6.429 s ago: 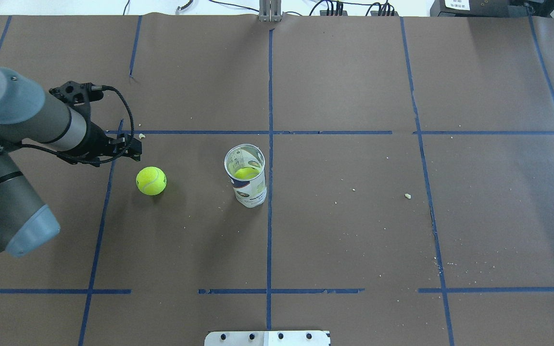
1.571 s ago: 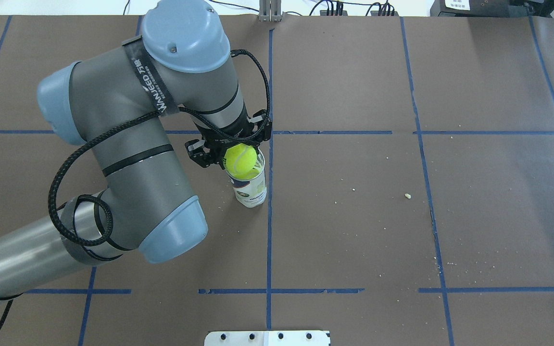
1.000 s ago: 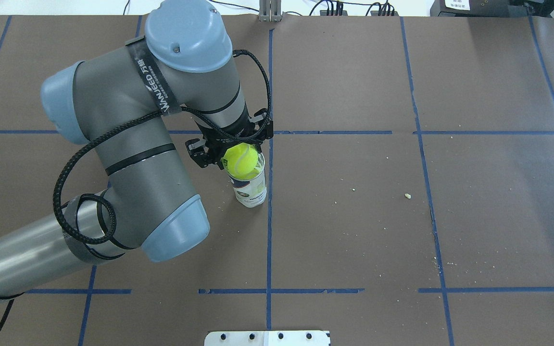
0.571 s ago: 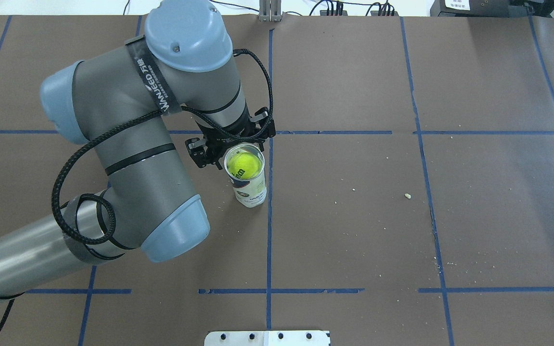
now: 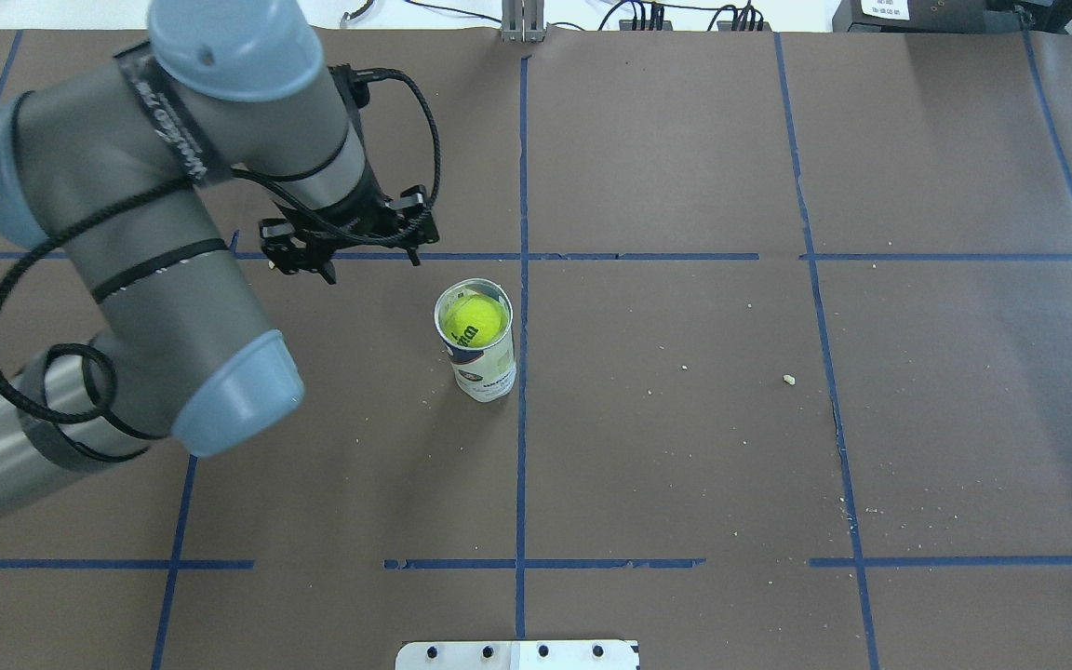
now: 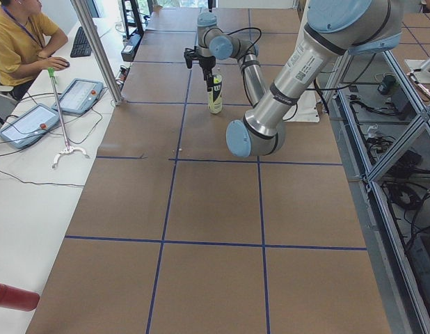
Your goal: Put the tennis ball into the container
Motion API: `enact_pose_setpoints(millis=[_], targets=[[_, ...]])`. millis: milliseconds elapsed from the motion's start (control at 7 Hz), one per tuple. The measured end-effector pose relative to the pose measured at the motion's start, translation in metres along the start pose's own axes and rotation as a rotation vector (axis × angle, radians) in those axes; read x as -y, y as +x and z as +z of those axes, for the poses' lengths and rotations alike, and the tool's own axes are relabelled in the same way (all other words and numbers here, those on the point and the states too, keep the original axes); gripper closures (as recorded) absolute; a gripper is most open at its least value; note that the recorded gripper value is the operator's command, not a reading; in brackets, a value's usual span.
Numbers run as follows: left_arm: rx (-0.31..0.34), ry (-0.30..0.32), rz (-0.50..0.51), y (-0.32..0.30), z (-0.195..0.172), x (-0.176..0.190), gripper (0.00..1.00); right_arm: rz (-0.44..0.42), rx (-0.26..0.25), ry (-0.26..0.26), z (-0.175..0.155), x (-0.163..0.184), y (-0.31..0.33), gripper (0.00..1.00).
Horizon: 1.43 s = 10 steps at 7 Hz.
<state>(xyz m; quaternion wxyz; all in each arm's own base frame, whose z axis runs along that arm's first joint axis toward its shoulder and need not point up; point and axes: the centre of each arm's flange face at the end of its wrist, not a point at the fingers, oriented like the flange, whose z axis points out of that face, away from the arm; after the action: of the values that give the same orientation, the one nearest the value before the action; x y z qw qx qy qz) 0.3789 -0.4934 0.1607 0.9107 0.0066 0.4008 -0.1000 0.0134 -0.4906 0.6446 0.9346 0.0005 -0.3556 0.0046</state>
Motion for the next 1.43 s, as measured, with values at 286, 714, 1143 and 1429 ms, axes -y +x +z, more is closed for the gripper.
enact_pose_setpoints(millis=[286,714,1143,1429], targets=[[0.007,0.08,0.132,-0.132,-0.003,0.072,0.1,0.001,0.0,-0.001,0.0,0.0,0.0,0.0],[0.062,0.048,0.372,-0.378,0.007,0.13,0.05,0.001,0.0,-0.001,0.0,0.0,0.0,0.0],[0.117,-0.063,0.446,-0.583,0.029,0.157,0.0,0.0,0.0,-0.001,0.0,0.0,0.0,0.0],[0.08,-0.071,0.423,-0.638,0.016,0.159,0.0,0.0,0.0,0.0,0.0,0.0,0.0,0.0]])
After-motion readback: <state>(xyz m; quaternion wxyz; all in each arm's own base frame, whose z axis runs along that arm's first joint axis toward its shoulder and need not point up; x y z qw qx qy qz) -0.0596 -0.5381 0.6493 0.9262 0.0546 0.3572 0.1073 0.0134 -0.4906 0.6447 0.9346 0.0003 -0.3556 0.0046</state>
